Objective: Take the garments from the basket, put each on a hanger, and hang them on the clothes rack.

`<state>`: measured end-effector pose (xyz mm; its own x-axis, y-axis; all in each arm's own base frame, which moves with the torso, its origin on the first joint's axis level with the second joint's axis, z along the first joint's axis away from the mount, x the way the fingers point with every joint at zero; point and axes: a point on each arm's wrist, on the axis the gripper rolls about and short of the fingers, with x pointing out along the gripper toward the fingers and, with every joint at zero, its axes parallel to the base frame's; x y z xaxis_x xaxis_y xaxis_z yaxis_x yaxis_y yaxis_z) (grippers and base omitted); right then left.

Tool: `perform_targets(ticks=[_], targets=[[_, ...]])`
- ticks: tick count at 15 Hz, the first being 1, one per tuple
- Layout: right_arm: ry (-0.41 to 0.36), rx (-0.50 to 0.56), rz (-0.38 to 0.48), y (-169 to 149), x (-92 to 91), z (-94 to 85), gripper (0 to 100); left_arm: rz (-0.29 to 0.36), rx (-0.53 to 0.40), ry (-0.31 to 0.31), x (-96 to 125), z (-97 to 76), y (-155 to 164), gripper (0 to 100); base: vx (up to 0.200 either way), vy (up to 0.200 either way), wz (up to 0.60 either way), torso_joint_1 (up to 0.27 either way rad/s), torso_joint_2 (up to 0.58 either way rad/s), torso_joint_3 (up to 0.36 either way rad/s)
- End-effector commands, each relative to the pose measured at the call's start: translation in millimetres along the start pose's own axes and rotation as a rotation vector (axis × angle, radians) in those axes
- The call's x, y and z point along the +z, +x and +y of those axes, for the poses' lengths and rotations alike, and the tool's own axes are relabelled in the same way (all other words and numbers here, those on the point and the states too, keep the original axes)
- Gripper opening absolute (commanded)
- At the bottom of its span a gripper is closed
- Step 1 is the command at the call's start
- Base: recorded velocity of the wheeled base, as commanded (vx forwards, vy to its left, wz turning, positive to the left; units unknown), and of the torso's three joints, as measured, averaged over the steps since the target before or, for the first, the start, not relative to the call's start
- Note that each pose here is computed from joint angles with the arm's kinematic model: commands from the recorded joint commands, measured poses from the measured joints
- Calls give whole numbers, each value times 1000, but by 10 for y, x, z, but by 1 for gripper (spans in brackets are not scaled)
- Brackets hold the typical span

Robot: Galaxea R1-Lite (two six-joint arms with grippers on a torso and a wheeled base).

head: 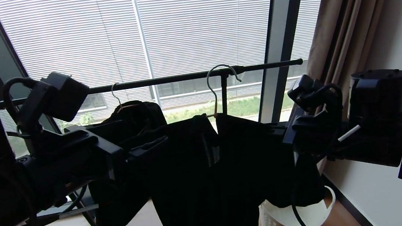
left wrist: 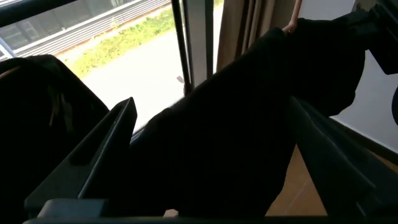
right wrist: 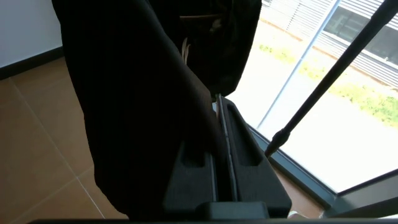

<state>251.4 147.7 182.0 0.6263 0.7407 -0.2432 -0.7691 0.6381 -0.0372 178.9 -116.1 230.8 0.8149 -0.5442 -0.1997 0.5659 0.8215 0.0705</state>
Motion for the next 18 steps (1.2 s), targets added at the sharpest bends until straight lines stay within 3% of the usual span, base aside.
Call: perform_targets(ticks=[1, 4, 6, 8, 11, 13, 15, 16, 18], targets=[[2, -13, -5, -13, 11, -39, 0, -5, 40, -16, -84, 134, -146, 100, 0, 0, 0, 0, 0, 0], [9, -21, -10, -40, 9, -134, 0, 27, -26, -73, -431, 439, -387, 100, 0, 0, 0, 0, 0, 0], [13, -3, -15, -61, 3, -179, 0, 39, -37, -105, -511, 555, -439, 100, 0, 0, 0, 0, 0, 0], [20, 42, -21, -99, -14, -223, 0, 50, -106, -158, -640, 703, -510, 100, 0, 0, 0, 0, 0, 0], [20, 108, -43, -165, 11, -245, 0, 71, -172, -227, -785, 911, -418, 100, 0, 0, 0, 0, 0, 0], [20, 120, -46, -169, 15, -241, 0, 110, -210, -261, -905, 928, -327, 100, 0, 0, 0, 0, 0, 0], [22, 121, -49, -172, 23, -241, 0, 118, -239, -258, -939, 892, -263, 100, 0, 0, 0, 0, 0, 0], [22, 121, -49, -173, 20, -240, 0, 113, -247, -250, -950, 891, -229, 0, 0, 0, 0, 0, 0, 0], [19, 120, -54, -187, 35, -235, 0, 107, -245, -247, -981, 926, -169, 0, 0, 0, 0, 0, 0, 0]])
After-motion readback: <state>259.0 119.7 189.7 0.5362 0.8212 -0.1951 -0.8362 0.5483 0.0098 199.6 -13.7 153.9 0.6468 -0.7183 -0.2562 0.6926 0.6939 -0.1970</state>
